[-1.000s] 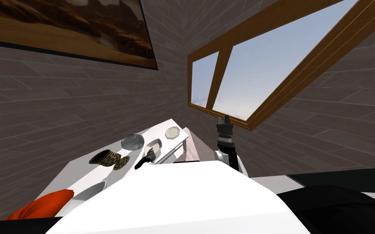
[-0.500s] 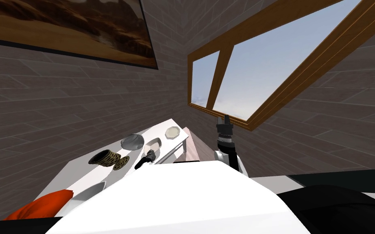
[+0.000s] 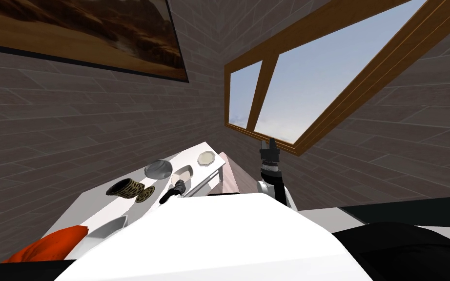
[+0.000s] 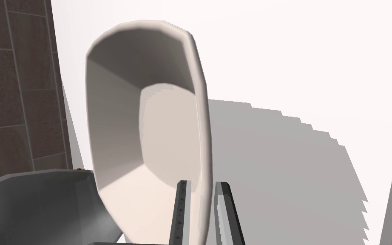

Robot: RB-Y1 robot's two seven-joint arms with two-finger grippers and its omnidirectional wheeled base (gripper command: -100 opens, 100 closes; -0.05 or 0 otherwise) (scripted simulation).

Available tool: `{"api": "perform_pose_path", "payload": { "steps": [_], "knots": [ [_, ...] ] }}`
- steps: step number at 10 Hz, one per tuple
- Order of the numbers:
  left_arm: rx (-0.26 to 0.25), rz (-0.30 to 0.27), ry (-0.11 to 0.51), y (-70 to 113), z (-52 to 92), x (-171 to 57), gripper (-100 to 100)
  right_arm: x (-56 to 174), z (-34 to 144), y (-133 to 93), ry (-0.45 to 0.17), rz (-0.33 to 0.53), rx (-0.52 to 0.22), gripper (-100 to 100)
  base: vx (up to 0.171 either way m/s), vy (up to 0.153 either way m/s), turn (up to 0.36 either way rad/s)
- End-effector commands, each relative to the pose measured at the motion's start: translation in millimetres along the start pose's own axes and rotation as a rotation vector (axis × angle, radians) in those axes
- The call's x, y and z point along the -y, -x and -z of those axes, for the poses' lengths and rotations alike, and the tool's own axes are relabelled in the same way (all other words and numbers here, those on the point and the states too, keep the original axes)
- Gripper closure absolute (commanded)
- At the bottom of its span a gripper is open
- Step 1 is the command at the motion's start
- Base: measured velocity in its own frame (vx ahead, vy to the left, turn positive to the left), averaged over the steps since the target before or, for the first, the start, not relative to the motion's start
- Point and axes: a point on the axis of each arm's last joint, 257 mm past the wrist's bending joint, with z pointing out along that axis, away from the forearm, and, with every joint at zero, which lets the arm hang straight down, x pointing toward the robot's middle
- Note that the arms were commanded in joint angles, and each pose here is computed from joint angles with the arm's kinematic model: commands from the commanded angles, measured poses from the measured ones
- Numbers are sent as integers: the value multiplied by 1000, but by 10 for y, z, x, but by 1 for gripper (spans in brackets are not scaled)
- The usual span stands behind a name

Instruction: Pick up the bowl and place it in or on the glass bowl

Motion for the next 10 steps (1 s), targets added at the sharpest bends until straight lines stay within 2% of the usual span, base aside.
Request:
{"api": "perform_pose_path", "payload": {
  "steps": [1, 2, 10],
  "knots": [
    [0, 0, 0, 0, 0, 0, 0, 0, 0, 0, 0, 0, 0, 0, -5, -4, 1],
    [7, 3, -2, 71, 49, 47, 100, 0, 0, 0, 0, 0, 0, 0, -49, 26, 9],
    [29, 25, -5, 338, 328, 258, 100, 0, 0, 0, 0, 0, 0, 0, -83, 68, 17]
  ]
}}
